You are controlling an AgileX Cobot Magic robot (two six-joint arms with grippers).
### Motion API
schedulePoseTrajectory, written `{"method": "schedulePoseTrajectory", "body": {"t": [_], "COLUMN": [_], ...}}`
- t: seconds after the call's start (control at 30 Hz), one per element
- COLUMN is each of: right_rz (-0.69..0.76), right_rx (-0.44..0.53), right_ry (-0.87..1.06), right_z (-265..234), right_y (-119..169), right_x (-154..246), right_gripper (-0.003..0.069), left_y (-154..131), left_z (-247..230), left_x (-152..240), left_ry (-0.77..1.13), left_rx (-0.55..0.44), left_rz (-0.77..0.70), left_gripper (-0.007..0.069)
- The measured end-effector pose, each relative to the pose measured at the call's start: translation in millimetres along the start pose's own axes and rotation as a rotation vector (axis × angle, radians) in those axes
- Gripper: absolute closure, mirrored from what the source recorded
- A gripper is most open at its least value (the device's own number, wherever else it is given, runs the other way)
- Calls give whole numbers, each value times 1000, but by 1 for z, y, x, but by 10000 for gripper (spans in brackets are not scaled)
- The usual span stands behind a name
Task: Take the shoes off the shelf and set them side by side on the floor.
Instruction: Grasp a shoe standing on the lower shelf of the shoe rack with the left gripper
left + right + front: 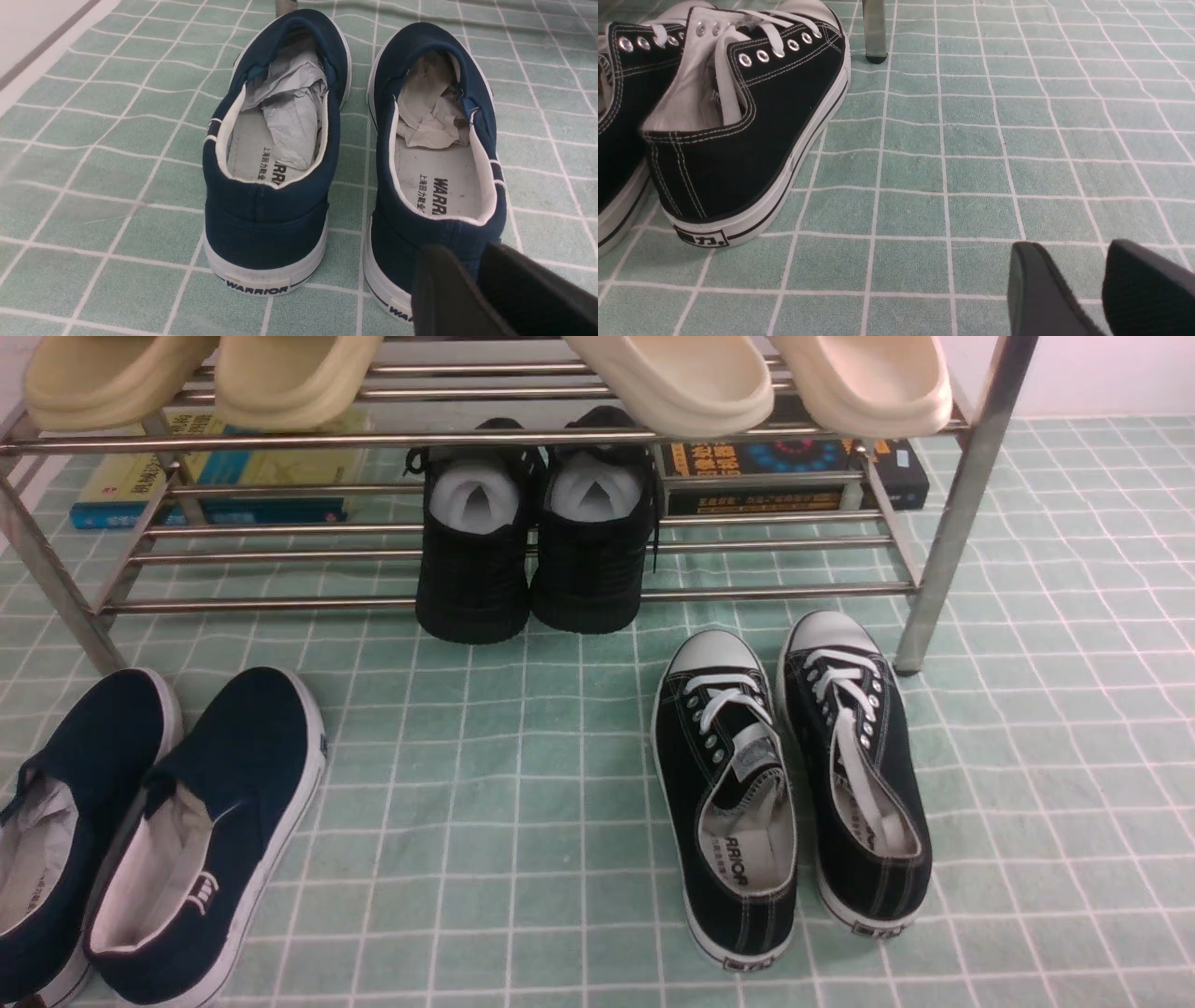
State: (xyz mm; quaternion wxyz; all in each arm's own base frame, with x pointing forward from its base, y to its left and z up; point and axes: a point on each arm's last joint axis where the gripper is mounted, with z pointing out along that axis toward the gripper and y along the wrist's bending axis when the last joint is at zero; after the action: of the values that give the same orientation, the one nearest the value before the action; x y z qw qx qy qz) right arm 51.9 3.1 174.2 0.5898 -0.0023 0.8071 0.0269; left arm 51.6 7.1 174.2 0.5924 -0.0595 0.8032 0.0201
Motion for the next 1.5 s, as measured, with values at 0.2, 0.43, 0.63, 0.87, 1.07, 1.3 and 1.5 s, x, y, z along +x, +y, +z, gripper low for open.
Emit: {"method": "schedulePoseTrajectory", "body": {"t": [0.2, 0.43, 0.63, 0.87, 1.07, 1.3, 1.5], "right_rz": [0, 0, 0, 0, 0, 0, 0], "right_rx": [0, 0, 0, 0, 0, 0, 0], "right_ry": [0, 0, 0, 0, 0, 0, 0], "right_z": [0, 0, 0, 0, 0, 0, 0], "right_y": [0, 0, 0, 0, 0, 0, 0], "right_x": [0, 0, 0, 0, 0, 0, 0], "right_gripper": [421, 421, 421, 421, 421, 421, 421], "left_y": [0, -1, -14, -19, -19, -28, -36], "left_z": [0, 0, 0, -1, -4, -45, -10], "left_x": [0, 0, 0, -2, -13, -116, -174], "left_ry": [0, 1, 38, 74, 24, -97, 315], "left_rx": [0, 10, 150, 219, 249, 329, 230], "left_rz": [0, -55, -707, -1060, -1071, -689, -424], "left_gripper": [466, 461, 456, 448, 465, 622, 624]}}
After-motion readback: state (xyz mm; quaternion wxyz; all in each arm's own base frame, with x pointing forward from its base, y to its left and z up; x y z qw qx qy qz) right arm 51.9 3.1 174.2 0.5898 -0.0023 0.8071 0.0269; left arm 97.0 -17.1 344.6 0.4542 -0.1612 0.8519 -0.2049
